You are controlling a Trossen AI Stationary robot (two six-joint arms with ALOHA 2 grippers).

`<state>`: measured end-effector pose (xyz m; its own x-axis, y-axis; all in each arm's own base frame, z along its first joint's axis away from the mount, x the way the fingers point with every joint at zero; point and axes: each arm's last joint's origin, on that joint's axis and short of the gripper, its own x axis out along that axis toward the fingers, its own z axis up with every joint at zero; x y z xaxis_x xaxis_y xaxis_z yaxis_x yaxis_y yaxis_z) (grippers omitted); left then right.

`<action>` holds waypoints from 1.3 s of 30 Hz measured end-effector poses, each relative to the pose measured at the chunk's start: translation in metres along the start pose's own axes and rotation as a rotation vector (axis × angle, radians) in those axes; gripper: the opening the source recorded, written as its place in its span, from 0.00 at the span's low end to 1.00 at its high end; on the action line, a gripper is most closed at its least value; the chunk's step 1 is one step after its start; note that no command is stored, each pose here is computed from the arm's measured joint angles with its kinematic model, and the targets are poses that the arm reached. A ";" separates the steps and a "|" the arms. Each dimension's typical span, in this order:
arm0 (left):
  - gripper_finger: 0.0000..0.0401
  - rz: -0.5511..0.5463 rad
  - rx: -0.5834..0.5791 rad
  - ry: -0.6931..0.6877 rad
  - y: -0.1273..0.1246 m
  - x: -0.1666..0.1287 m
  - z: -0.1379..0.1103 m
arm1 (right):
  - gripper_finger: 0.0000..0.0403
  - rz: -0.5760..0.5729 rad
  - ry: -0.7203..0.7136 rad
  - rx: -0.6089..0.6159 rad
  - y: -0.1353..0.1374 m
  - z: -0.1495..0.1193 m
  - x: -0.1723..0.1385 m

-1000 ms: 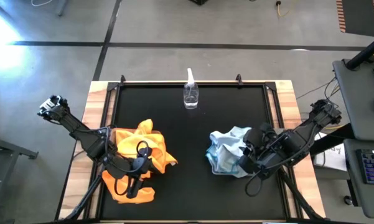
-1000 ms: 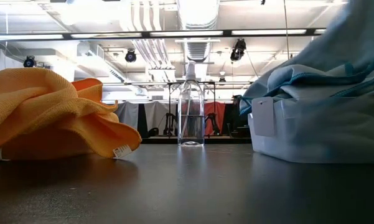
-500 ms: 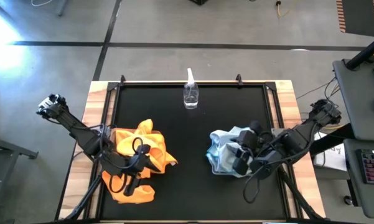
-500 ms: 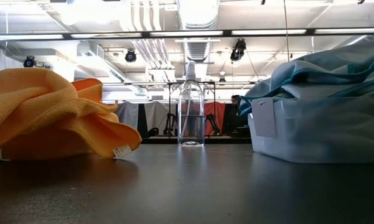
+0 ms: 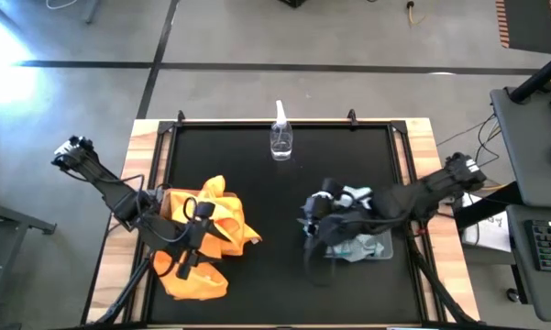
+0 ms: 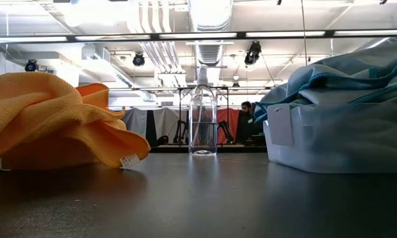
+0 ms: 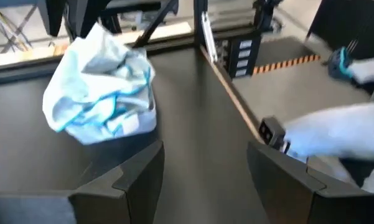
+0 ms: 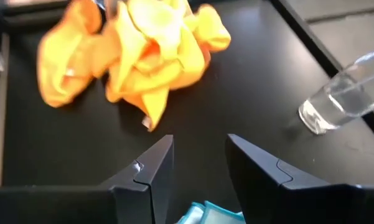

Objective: Sort microfiber towel by color & place in baskets
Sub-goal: Put the orange microfiber cloth into the orange bin

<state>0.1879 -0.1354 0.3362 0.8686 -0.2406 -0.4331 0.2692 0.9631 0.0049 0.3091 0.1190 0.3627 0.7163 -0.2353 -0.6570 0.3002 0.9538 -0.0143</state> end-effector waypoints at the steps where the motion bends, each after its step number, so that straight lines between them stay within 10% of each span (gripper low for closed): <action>1: 0.53 0.004 0.005 0.021 0.001 -0.002 -0.002 | 0.35 -0.005 0.019 0.003 -0.002 0.001 0.007; 18: 0.53 0.104 -0.310 0.377 0.008 -0.004 -0.045 | 0.35 0.034 0.174 -0.017 -0.027 0.004 0.042; 39: 0.53 -0.002 -0.637 0.796 -0.039 0.084 -0.105 | 0.35 0.024 0.246 -0.068 -0.027 -0.007 0.022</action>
<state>0.2068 -0.1808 0.2054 0.2775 -0.3157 -0.9074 -0.2025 0.9040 -0.3764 0.3126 0.0896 0.3437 0.5450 -0.1679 -0.8214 0.2364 0.9708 -0.0416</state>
